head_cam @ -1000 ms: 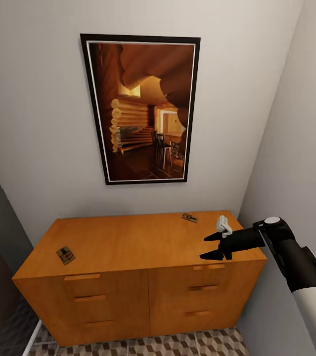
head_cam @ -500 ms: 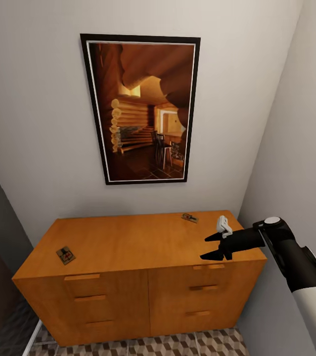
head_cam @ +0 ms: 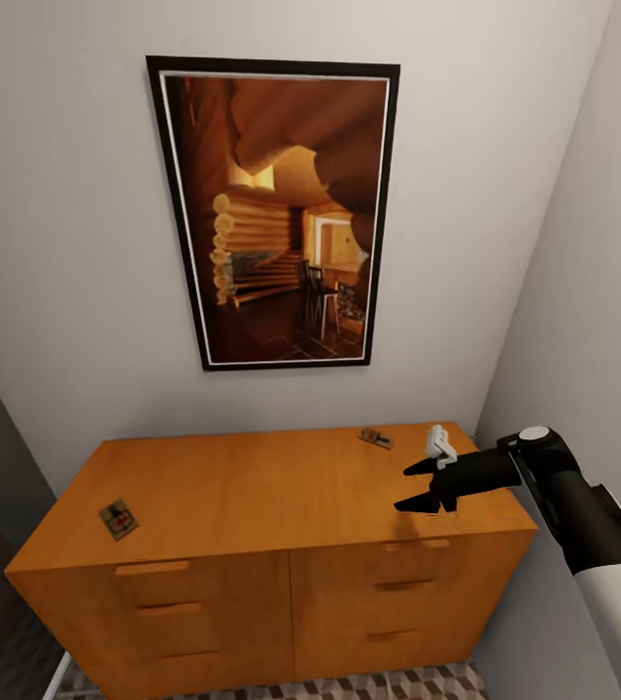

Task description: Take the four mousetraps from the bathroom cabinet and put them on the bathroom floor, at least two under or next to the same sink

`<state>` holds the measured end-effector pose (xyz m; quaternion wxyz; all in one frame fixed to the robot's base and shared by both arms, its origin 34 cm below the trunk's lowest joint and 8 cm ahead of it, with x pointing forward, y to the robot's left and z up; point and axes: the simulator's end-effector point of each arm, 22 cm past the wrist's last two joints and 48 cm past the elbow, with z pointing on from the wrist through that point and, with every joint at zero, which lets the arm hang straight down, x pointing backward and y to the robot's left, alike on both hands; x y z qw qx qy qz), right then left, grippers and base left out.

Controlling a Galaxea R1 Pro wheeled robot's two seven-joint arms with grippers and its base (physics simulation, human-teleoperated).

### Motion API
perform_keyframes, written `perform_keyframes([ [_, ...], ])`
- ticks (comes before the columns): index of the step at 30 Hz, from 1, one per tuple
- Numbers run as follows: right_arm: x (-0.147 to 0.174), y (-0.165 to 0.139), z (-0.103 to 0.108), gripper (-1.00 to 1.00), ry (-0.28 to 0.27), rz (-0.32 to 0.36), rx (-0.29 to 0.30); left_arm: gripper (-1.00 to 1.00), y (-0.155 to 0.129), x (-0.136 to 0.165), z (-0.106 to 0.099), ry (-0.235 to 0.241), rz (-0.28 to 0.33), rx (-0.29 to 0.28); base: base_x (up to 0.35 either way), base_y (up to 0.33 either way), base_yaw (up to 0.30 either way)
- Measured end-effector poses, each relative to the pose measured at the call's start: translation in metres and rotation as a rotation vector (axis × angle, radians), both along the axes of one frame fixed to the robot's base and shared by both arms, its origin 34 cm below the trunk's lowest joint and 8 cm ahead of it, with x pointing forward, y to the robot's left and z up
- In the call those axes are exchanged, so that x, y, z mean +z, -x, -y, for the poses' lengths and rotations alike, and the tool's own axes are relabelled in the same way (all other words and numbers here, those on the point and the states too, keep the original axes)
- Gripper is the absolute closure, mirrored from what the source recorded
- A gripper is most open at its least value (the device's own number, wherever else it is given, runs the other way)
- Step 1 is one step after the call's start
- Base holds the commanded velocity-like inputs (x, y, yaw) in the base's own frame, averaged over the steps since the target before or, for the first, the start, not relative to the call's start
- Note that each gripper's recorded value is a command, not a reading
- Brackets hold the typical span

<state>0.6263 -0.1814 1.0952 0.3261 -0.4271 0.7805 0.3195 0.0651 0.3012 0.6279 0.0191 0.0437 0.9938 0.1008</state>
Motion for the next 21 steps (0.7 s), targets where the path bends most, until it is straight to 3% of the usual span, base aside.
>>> perform_keyframes([
  [7, -0.0003, -0.0005, -0.0003, -1.00, 0.000, 0.000, -0.001, -1.00, 0.0030, 0.0001, 0.0035, -0.001, -0.003, 0.040, 0.202, 0.000, 0.000],
  [21, -0.0012, -0.0006, 0.0006, -1.00, 0.001, 0.012, 0.012, -1.00, 0.0054, 0.0002, 0.0071, 0.003, -0.008, 0.049, 0.131, 0.000, 0.000],
])
